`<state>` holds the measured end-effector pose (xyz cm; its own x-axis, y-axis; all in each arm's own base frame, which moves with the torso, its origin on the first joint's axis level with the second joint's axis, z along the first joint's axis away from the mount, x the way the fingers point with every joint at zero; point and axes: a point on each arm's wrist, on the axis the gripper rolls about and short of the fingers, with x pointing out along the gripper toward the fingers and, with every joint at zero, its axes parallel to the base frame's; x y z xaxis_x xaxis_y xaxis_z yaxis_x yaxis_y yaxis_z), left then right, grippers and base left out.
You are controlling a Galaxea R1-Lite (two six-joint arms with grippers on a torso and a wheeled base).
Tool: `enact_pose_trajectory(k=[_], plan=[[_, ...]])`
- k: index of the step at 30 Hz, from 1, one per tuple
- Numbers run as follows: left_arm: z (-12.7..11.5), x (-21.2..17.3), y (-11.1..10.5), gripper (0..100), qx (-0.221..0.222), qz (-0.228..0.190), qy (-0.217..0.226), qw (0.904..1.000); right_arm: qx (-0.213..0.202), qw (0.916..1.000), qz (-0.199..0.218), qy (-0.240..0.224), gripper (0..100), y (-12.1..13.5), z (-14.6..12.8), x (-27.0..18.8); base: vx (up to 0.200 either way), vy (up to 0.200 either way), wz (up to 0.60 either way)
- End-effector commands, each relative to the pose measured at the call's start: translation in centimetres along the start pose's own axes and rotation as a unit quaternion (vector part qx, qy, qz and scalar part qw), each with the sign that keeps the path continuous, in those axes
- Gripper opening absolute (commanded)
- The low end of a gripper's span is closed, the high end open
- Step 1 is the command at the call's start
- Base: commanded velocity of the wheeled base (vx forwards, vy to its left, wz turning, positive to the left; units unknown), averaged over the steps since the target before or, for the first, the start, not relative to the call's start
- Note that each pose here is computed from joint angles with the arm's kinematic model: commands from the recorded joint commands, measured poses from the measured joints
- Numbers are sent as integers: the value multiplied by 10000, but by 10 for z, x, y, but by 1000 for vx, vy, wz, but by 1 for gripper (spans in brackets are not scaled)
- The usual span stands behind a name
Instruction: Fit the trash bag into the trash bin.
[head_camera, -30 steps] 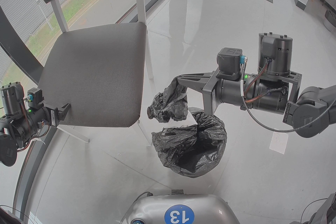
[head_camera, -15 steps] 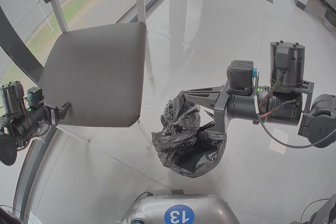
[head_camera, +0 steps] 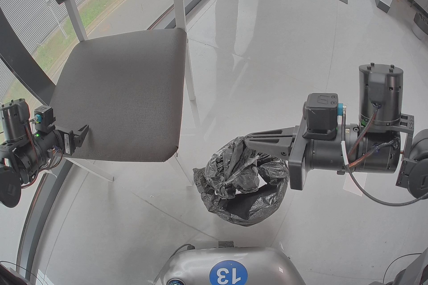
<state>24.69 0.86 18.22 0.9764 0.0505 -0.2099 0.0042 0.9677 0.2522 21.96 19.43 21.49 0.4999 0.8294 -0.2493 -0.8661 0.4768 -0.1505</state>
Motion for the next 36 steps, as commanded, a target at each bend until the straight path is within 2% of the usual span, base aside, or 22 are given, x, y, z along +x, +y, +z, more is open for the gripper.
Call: enact_pose_trajectory(k=[1, 19, 20, 36], plan=[[1, 0, 0, 100, 18, 8, -13, 10000, -19, 10000, 36, -29, 0, 6, 0, -10, 0, 0, 0], [5, -2, 2, 100, 15, 46, -98, 9999, -35, 9998, 181, 8, 0, 19, -5, -22, 0, 0, 0], [5, -2, 2, 100, 15, 41, -107, 9999, -37, 9998, 189, 6, 100, 19, -4, -23, 0, 0, 0], [4, -4, 2, 100, 7, 41, -107, 9999, -50, 9998, 164, -64, 100, 19, -1, -27, 0, 0, 0]])
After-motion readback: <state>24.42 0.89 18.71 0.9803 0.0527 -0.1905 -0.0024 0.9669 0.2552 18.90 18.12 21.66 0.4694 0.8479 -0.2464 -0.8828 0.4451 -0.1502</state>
